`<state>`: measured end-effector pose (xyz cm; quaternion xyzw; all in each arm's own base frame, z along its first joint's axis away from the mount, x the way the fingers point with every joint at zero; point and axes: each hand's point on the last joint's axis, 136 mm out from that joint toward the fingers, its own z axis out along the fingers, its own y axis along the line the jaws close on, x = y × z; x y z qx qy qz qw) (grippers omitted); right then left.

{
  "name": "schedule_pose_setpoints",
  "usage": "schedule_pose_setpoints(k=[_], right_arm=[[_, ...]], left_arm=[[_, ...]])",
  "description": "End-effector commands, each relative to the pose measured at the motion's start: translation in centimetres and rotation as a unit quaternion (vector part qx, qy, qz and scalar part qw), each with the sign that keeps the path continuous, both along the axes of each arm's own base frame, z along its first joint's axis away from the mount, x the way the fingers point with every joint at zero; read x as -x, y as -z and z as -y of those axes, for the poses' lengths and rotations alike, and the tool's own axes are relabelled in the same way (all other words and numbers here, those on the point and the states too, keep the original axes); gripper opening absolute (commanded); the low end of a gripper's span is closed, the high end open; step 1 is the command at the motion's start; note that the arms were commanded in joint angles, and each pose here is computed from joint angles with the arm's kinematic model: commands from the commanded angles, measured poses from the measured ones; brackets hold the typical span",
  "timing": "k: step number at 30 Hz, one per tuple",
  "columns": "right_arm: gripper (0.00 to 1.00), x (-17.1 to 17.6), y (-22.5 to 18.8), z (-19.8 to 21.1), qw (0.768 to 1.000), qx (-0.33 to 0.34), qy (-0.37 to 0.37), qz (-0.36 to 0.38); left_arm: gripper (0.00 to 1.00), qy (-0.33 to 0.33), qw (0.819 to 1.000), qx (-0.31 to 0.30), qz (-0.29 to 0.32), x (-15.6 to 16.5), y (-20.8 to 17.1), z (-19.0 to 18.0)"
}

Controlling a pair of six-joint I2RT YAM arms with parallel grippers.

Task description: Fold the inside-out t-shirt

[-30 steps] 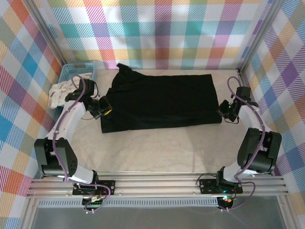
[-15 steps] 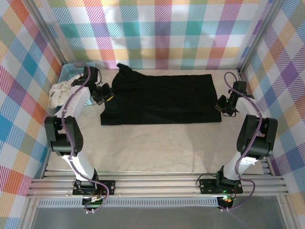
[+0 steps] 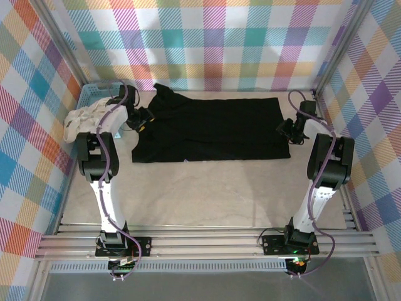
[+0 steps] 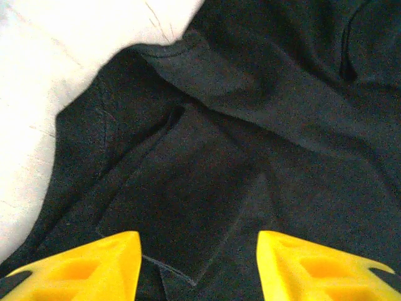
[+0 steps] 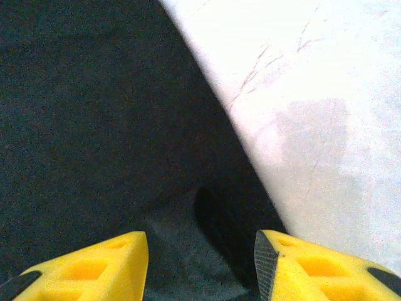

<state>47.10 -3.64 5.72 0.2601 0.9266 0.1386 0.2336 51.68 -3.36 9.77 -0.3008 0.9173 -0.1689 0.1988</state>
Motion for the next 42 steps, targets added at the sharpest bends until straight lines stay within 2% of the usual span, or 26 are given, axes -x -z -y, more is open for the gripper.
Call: schedule_pose_setpoints(k=[1,5,8,17,24,31,40,42], right_arm=[[0.51,1.8,-3.0,-2.9,0.998,0.01,-0.047,0.035],[0.52,4.4,-1.7,-5.9,0.997,-0.015,-0.075,0.004],[0.52,4.1,-0.4,-5.8,0.997,-0.014,-0.072,-0.018],[0.52,1.0,1.6,-6.0,0.996,-0.032,-0.069,-0.043],[0.52,-0.1,2.2,-6.1,0.996,-0.046,-0.056,-0.045],[0.5,-3.1,1.5,-6.1,0.998,-0.061,-0.031,-0.008],[0.47,-8.0,-2.4,-5.8,0.994,-0.076,0.001,0.078],[0.46,-8.5,-2.4,-5.9,0.993,-0.085,-0.001,0.078]], left_arm=[[0.57,-0.009,0.998,-0.017,0.067,1.9,-4.9,0.2],[0.6,0.007,0.997,0.01,0.083,6.7,-3.0,3.0],[0.6,0.025,0.997,0.033,0.062,8.9,-0.3,4.1],[0.6,0.044,0.998,0.028,0.038,9.4,3.7,4.3],[0.6,0.042,0.999,0.012,0.019,10.1,5.9,3.8],[0.6,0.046,0.999,0.004,0.008,10.5,6.9,3.5],[0.6,0.052,0.999,-0.005,-0.001,10.7,7.4,3.3],[0.6,0.053,0.999,-0.003,-0.002,10.8,7.5,3.3]])
